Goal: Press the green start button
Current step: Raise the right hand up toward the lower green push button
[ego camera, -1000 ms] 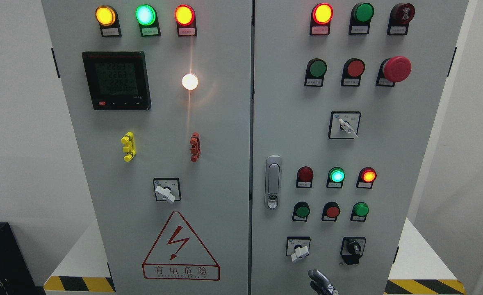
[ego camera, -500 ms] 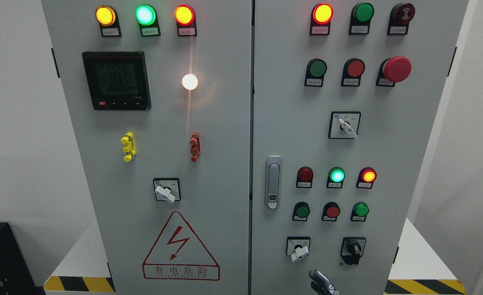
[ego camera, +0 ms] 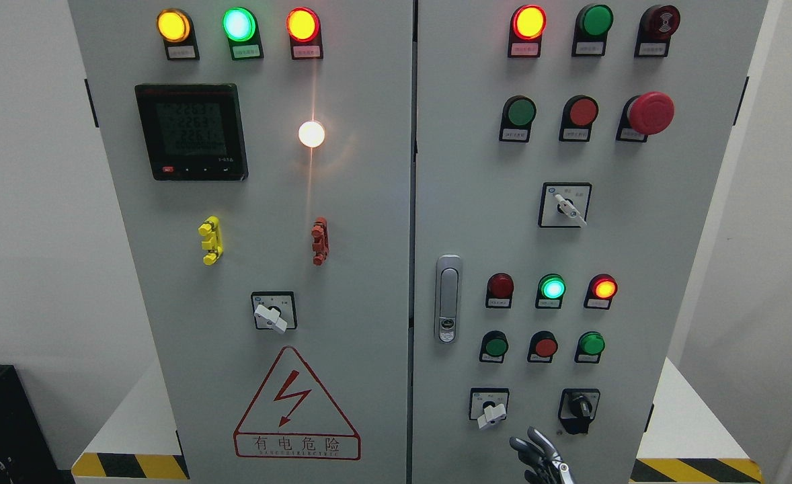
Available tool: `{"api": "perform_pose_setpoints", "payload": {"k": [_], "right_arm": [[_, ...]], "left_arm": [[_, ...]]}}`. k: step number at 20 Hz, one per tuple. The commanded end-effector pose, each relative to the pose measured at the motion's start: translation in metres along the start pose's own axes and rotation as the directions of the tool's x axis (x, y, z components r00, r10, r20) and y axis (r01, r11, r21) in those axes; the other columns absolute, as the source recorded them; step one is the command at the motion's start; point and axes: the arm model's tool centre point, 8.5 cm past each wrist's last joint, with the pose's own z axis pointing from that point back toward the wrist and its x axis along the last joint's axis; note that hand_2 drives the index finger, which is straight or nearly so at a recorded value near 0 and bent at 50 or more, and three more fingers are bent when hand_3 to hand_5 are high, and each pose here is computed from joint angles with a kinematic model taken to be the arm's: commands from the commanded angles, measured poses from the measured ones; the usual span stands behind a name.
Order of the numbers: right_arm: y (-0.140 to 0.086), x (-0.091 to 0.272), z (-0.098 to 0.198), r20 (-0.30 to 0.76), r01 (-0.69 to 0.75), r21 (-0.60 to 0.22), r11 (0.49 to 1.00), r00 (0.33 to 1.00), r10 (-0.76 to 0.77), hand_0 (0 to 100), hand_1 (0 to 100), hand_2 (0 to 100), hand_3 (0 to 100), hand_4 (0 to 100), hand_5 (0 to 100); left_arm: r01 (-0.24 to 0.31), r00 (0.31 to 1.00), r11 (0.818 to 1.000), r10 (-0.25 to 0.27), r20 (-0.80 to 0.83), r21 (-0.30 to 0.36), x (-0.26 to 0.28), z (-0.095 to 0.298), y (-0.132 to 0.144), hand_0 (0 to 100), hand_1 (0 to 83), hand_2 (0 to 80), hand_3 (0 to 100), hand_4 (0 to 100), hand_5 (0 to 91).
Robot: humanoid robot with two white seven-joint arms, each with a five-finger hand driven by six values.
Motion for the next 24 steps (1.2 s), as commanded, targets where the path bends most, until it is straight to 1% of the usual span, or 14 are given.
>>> {"api": "perform_pose_setpoints", "payload": {"k": [1,3,4,6,7,8,9,12,14,17,21,24], "right_arm": [[0.01,0.017,-0.015,0.053,-0.249,-0.021,0.968,0.967,0.249,12,40,0,78,80,94],[0.014,0.021,-0.019,0.065,-0.342,-0.034,0.939,0.937,0.343,16,39,0,84,86,100],[0.016,0.023,-0.02,0.07,-0.382,-0.037,0.924,0.921,0.383,16,39,0,86,86,100],[0.02,0.025,-0.021,0.075,-0.471,-0.044,0.881,0.878,0.473,19,35,0,92,89,100],[0.021,0.027,-0.022,0.075,-0.517,-0.048,0.854,0.851,0.52,20,34,0,93,89,100],[0.022,0.026,-0.022,0.073,-0.558,-0.05,0.829,0.825,0.56,19,32,0,95,90,100],[0.022,0.027,-0.022,0.073,-0.592,-0.054,0.804,0.801,0.595,15,31,0,96,91,100],[0.024,0.031,-0.026,0.076,-0.683,-0.07,0.727,0.723,0.686,9,32,1,98,92,100],[0.023,0.032,-0.028,0.075,-0.733,-0.083,0.675,0.671,0.737,8,32,1,99,92,100],[0.023,0.034,-0.03,0.069,-0.8,-0.116,0.589,0.585,0.808,4,37,0,99,92,100],[0.025,0.035,-0.035,0.087,-0.835,-0.163,0.526,0.519,0.851,18,38,0,99,92,100],[0.025,0.029,-0.043,0.084,-0.84,-0.175,0.513,0.507,0.858,22,37,0,98,92,100]], "left_arm": [[0.003,1.0,1.0,-0.003,-0.003,0.003,0.007,0.0,0.001,12,55.6,0.0,0,0,0.0],[0.003,1.0,1.0,-0.003,-0.002,0.003,0.008,0.0,0.001,12,55.6,0.0,0,0,0.0],[0.003,1.0,1.0,-0.003,-0.002,0.003,0.008,0.0,0.001,12,55.6,0.0,0,0,0.0],[0.003,1.0,1.0,-0.003,-0.002,0.003,0.008,0.0,0.001,12,55.6,0.0,0,0,0.0],[0.003,1.0,1.0,-0.003,-0.003,0.003,0.007,0.0,0.001,12,55.6,0.0,0,0,0.0],[0.003,1.0,1.0,-0.003,-0.003,0.003,0.007,0.0,0.001,12,55.6,0.0,0,0,0.0],[0.003,1.0,1.0,-0.003,-0.002,0.003,0.008,0.0,0.001,12,55.6,0.0,0,0,0.0],[0.003,1.0,1.0,-0.003,-0.002,0.003,0.008,0.0,0.001,12,55.6,0.0,0,0,0.0],[0.003,1.0,1.0,-0.003,-0.002,0.003,0.008,0.0,0.001,12,55.6,0.0,0,0,0.0],[0.003,1.0,1.0,-0.003,-0.002,0.003,0.008,0.0,0.001,12,55.6,0.0,0,0,0.0],[0.003,1.0,1.0,-0.003,-0.002,0.003,0.008,0.0,0.001,12,55.6,0.0,0,0,0.0],[0.003,1.0,1.0,-0.003,-0.002,0.003,0.008,0.0,0.001,12,55.6,0.0,0,0,0.0]]}}
